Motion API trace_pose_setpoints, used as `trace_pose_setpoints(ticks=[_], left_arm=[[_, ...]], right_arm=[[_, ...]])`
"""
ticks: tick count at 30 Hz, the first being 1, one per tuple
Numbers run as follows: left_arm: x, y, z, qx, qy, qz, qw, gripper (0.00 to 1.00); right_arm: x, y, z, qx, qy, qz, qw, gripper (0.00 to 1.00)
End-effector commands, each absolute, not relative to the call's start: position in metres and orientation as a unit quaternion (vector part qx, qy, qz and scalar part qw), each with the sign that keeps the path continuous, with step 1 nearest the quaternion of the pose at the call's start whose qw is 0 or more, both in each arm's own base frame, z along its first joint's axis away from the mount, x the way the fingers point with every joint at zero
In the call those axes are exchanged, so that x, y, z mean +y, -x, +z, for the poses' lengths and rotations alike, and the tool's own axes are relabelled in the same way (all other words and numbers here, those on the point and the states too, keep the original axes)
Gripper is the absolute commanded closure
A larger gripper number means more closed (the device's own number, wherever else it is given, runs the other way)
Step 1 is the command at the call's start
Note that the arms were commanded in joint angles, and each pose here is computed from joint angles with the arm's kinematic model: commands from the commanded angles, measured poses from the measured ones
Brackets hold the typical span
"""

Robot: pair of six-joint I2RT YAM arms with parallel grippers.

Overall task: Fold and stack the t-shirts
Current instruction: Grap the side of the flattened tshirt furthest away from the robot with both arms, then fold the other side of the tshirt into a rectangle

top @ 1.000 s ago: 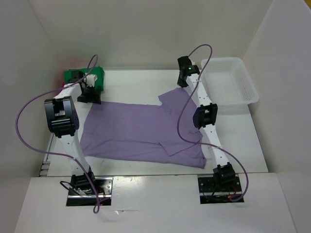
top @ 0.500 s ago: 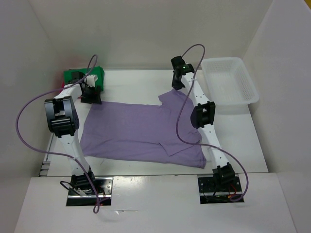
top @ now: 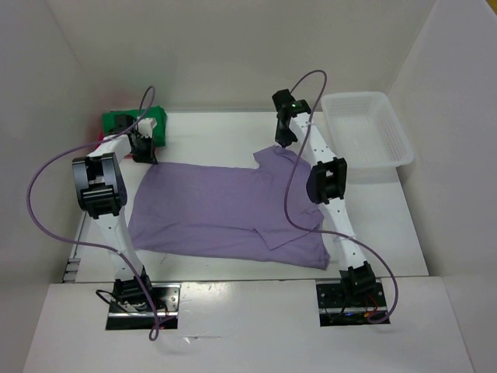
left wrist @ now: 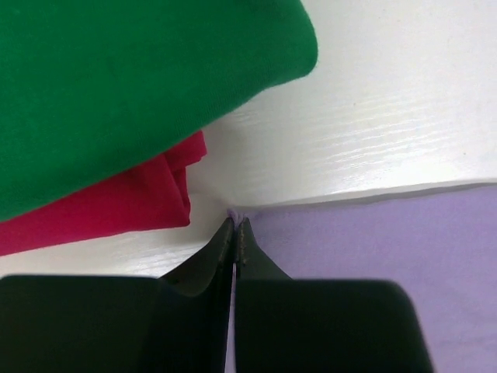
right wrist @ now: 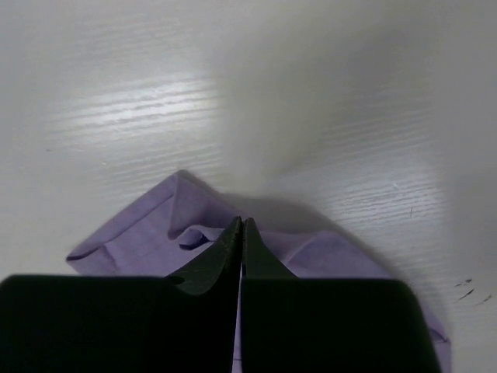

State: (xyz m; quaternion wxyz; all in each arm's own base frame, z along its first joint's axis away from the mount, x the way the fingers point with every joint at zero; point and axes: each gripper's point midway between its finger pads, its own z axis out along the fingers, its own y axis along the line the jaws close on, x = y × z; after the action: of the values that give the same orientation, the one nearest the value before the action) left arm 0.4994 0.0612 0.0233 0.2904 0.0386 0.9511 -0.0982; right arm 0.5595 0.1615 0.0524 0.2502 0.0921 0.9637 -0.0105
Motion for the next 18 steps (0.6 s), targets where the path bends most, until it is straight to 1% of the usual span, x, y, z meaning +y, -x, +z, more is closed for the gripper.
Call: trace_pose_setpoints(ticks=[1,4,5,6,7,8,9,10,11,12,13,15,16,18], left_arm=[[0.048,-0.473,0.007,0.959,-0.059,-0.123,0.249,1.00],[0.060,-0.470,0.031,0.953,-0.087,-0.078,0.279,1.00],[0.063,-0.469,0.038,0.951,-0.096,-0.065,0.287,1.00],[0.068,-0.465,0.053,0.944,-0.117,-0.041,0.305,1.00],[0.069,-0.463,0.059,0.941,-0.128,-0.035,0.310,1.00],[0.070,-0.465,0.072,0.936,-0.138,-0.028,0.323,1.00],[0.069,-0.459,0.070,0.939,-0.144,-0.030,0.312,1.00],[0.066,-0.457,0.073,0.935,-0.162,-0.035,0.313,1.00],[0.065,-0.455,0.077,0.933,-0.170,-0.038,0.315,1.00],[0.061,-0.448,0.071,0.935,-0.178,-0.048,0.304,1.00],[0.060,-0.449,0.078,0.930,-0.187,-0.048,0.312,1.00],[0.056,-0.435,0.077,0.928,-0.211,-0.052,0.302,1.00],[0.058,-0.433,0.078,0.927,-0.219,-0.045,0.302,1.00],[0.067,-0.424,0.082,0.926,-0.237,-0.013,0.294,1.00]], right_arm=[[0.157,-0.546,0.087,0.963,-0.096,-0.006,0.251,1.00],[0.157,-0.529,0.103,0.968,-0.087,0.003,0.236,1.00],[0.153,-0.515,0.114,0.969,-0.087,0.001,0.231,1.00],[0.148,-0.495,0.099,0.977,-0.074,-0.022,0.201,1.00],[0.149,-0.484,0.104,0.978,-0.065,-0.024,0.198,1.00],[0.148,-0.480,0.142,0.969,-0.069,-0.007,0.238,1.00],[0.154,-0.469,0.148,0.969,-0.062,0.010,0.240,1.00],[0.151,-0.448,0.131,0.976,-0.057,0.011,0.211,1.00],[0.156,-0.447,0.138,0.972,-0.056,0.033,0.227,1.00],[0.157,-0.437,0.161,0.966,-0.059,0.054,0.247,1.00],[0.160,-0.417,0.145,0.972,-0.055,0.059,0.221,1.00],[0.163,-0.402,0.154,0.968,-0.059,0.076,0.230,1.00],[0.164,-0.380,0.136,0.975,-0.059,0.071,0.200,1.00],[0.163,-0.365,0.139,0.973,-0.070,0.078,0.204,1.00]])
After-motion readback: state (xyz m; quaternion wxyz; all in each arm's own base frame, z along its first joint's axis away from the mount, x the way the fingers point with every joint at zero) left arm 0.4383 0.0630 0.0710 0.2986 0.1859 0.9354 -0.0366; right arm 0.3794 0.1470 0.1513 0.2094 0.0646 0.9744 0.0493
